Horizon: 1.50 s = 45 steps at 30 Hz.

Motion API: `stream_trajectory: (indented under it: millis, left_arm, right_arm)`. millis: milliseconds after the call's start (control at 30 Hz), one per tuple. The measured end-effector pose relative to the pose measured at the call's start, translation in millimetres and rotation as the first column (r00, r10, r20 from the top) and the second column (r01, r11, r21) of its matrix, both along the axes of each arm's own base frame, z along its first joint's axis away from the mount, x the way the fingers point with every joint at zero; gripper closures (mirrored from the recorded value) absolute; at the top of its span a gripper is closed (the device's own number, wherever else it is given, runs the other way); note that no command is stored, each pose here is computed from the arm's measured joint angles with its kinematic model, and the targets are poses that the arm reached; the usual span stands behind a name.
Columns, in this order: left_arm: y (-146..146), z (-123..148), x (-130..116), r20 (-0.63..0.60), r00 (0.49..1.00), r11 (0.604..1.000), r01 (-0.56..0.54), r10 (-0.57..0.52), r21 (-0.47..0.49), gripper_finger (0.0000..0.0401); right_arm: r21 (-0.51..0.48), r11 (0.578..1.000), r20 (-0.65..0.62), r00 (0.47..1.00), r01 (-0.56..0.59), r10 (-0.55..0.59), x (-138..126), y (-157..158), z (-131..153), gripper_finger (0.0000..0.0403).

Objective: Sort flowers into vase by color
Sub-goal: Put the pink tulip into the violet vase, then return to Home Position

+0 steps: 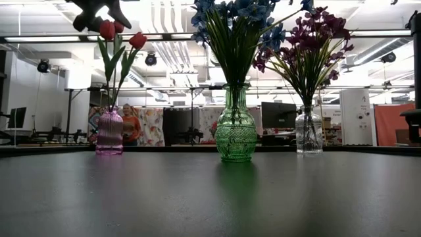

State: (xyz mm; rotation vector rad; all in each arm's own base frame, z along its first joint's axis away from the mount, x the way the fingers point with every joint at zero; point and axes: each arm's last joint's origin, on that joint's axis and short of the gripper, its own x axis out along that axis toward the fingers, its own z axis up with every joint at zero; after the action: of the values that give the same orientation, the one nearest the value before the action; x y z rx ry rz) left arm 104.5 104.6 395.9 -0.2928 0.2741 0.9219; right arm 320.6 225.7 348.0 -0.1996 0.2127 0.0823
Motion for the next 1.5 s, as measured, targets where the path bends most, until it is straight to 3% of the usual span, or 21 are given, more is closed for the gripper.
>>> stream_trajectory:
  millis: [600, 867, 1200, 1367, 1500]
  left_arm:
    - [-13.1, -0.8, -8.4, 0.031, 0.994, 0.993, 0.103, -0.101, -0.066, 0.0102]
    - [-15.7, -8.3, -10.6, -0.021, 0.993, 0.985, 0.109, -0.113, -0.136, 0.0074]
    - [-18.7, -7.3, -10.5, 0.027, 0.985, 0.971, 0.171, -0.169, -0.167, 0.0055]
    - [-18.6, 6.6, -10.5, 0.04, 0.983, 0.977, 0.181, -0.178, -0.116, 0.0055]
    - [-22.8, 34.7, -14.7, 0.131, 0.976, 0.981, 0.182, -0.173, -0.06, 0.0055]
  right_arm:
    - [-0.006, 1.0, 0.007, 1.0, -0.003, 0.003, 0.0, 0.2, 0.9, 0.0186]
    - [-0.005, 1.0, 0.008, 1.0, -0.003, 0.003, 0.0, 0.1, 0.9, 0.0186]
    - [-0.007, 1.0, 0.01, 1.0, -0.003, 0.003, 0.0, 0.1, 1.3, 0.0186]
    - [-0.009, 1.0, 0.008, 1.0, -0.004, 0.004, -0.1, 0.1, 1.0, 0.0186]
    - [-0.05, 0.999, 0.002, 1.0, -0.012, 0.012, -0.2, -0.1, 0.1, 0.0186]
